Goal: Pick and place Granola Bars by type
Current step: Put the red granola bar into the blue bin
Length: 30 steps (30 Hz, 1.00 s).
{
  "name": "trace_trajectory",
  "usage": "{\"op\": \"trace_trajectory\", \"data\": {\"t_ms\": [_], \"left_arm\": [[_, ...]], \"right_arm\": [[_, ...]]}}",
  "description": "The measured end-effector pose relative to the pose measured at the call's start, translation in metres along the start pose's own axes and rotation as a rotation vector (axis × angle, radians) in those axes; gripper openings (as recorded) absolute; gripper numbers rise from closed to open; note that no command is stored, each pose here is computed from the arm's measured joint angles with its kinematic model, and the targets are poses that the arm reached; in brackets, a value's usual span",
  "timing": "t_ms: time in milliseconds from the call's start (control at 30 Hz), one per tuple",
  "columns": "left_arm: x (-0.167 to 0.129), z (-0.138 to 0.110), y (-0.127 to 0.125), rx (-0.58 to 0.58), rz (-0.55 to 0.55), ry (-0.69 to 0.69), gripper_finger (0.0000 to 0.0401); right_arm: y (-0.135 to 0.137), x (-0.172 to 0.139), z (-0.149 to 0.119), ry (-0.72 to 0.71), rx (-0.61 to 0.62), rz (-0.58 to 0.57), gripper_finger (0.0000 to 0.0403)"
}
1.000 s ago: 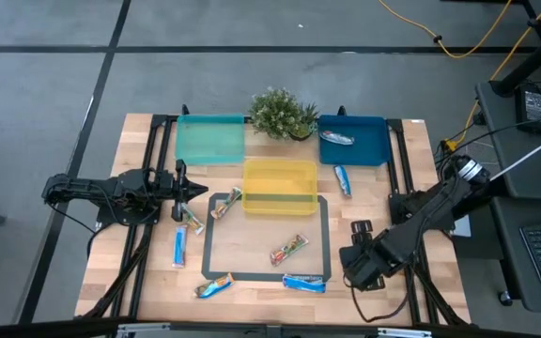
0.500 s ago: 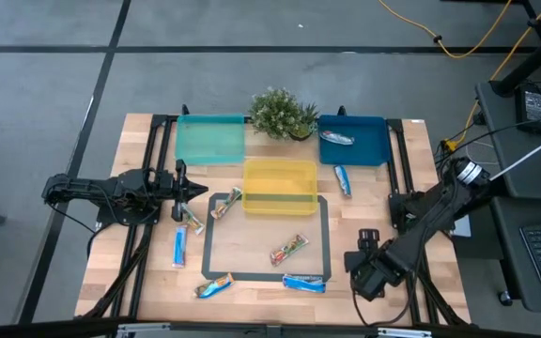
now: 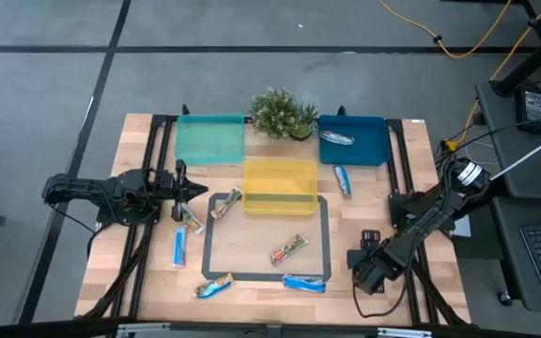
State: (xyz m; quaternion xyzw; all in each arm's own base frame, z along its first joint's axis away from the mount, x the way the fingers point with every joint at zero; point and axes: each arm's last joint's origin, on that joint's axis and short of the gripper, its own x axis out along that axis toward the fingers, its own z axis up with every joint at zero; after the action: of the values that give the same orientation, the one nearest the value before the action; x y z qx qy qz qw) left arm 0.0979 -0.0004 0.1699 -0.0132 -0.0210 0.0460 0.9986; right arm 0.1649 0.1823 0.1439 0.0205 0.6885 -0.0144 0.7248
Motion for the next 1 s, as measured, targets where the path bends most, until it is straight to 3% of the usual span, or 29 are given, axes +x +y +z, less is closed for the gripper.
{"op": "trace_trajectory", "data": {"t_ms": [600,767,1000], "left_arm": [[0.0000,-0.0001,0.0000,0.000,0.000,0.000,0.0008],[0.0000,0.0000,0.0000,0.000,0.000,0.000,0.0010],[0.0000,-0.0001,0.0000,0.000,0.000,0.000,0.0009]], "right_arm": [[-0.0019,0.0006,-0.0008,-0.004,-0.006,-0.022,0.0293],[-0.0022,0.0006,-0.0010,-0.002,-0.006,-0.025,0.0241],[-0.0023,0.0006,-0.0008,-0.001,-0.010,-0.024,0.0124]]}}
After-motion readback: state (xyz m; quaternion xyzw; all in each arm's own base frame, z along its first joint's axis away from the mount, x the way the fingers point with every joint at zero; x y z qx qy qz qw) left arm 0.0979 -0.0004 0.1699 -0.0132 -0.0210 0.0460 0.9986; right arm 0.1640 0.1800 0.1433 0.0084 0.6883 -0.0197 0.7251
